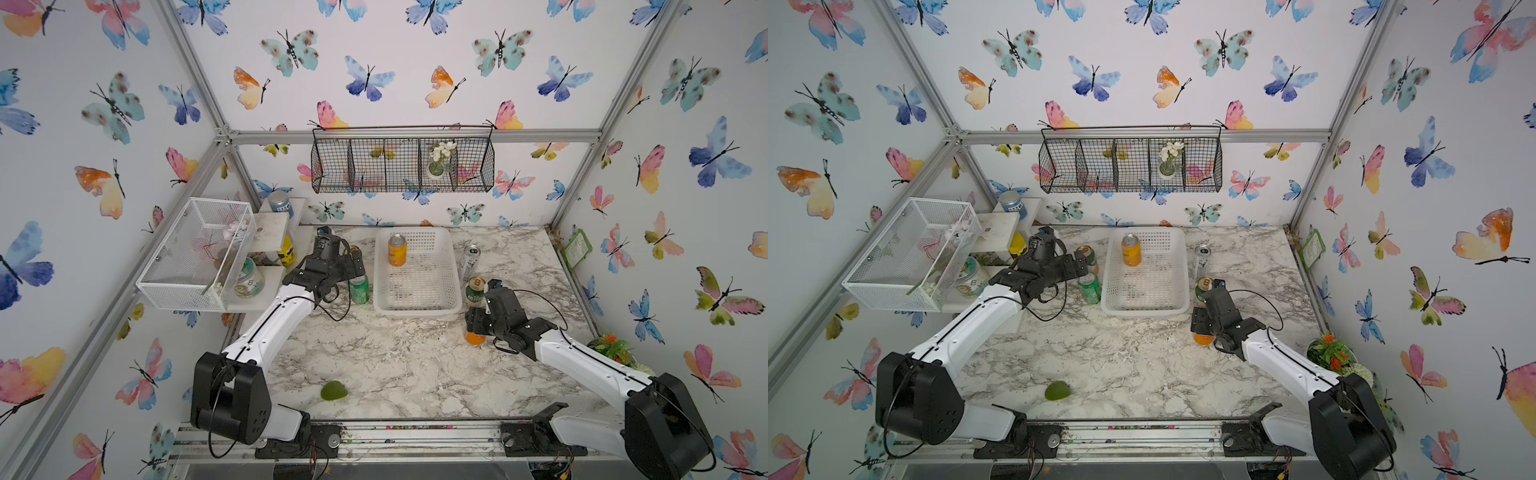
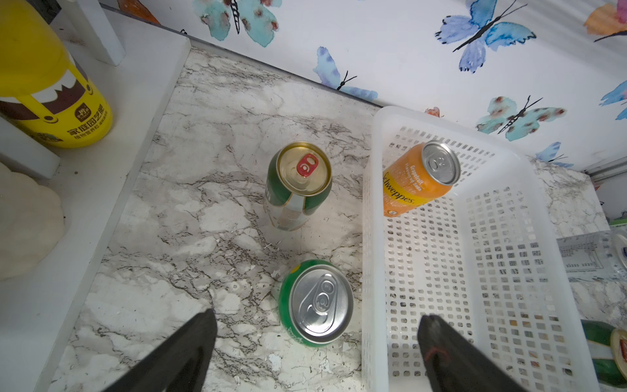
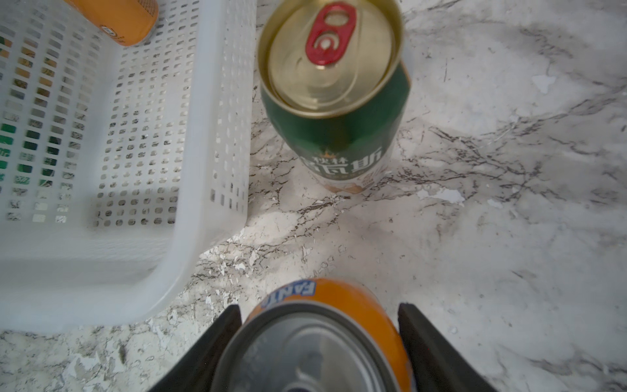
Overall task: Take out the drinks from the basket
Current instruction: Place the drink at the center of the board.
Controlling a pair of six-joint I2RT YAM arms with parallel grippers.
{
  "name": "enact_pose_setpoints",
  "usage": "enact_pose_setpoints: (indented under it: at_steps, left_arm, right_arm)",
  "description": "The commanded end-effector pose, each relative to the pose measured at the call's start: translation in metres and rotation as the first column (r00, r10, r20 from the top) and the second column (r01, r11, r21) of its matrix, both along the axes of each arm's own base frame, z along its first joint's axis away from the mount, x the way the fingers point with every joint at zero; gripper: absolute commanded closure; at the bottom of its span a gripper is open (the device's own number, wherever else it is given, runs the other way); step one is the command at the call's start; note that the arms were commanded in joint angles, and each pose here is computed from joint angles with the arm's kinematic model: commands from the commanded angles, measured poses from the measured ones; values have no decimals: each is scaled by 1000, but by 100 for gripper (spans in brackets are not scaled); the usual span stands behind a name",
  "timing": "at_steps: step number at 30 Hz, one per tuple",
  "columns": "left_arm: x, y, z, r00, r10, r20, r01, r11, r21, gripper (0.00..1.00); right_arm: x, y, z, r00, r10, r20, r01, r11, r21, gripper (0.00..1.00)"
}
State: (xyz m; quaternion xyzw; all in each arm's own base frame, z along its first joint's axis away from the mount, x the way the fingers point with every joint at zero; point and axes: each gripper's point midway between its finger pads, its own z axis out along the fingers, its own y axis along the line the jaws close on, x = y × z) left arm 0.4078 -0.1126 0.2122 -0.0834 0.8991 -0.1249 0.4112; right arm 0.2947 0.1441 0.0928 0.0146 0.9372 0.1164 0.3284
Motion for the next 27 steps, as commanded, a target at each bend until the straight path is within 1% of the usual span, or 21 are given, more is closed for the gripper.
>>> enact_pose_setpoints:
  at_steps: [1, 4, 8, 13, 15, 18, 20, 23, 27]
  left_arm:
    - [-1, -3, -3, 1000, -17, -11, 16, 1000, -19, 1]
    - [-1, -3, -4, 1000, -20, -12, 20, 1000, -19, 1]
    - [-1, -4, -3, 1000, -22, -12, 22, 1000, -20, 1]
    - [-2, -4, -2, 1000, -25, -7, 25, 999, -23, 1]
    - [-3, -5, 0, 1000, -31, 1, 31, 999, -27, 1]
    - [-1, -13, 0, 997, -71, 8, 72, 996, -51, 1]
    - [2, -22, 0, 994, -108, 1, 108, 992, -71, 1]
    - [6, -38, -2, 987, -160, -13, 158, 982, -103, 1]
    - [14, -64, -1, 982, -188, -17, 186, 979, -80, 1]
  right_arm:
    - [8, 10, 11, 999, 3, 50, -6, 998, 58, 27]
    - [7, 8, 13, 999, 0, 53, -3, 999, 53, 21]
    - [6, 5, 13, 999, -11, 51, 8, 999, 46, 16]
    - [7, -2, 20, 997, -49, 65, 47, 998, 38, 13]
    - [8, -7, 29, 993, -75, 92, 72, 997, 38, 13]
    - [13, -14, 52, 981, -111, 162, 106, 994, 41, 13]
    - [19, -13, 71, 970, -106, 220, 96, 994, 56, 13]
    - [27, -8, 94, 956, -94, 277, 78, 995, 69, 12]
    - [43, 2, 118, 938, -72, 339, 49, 996, 74, 11]
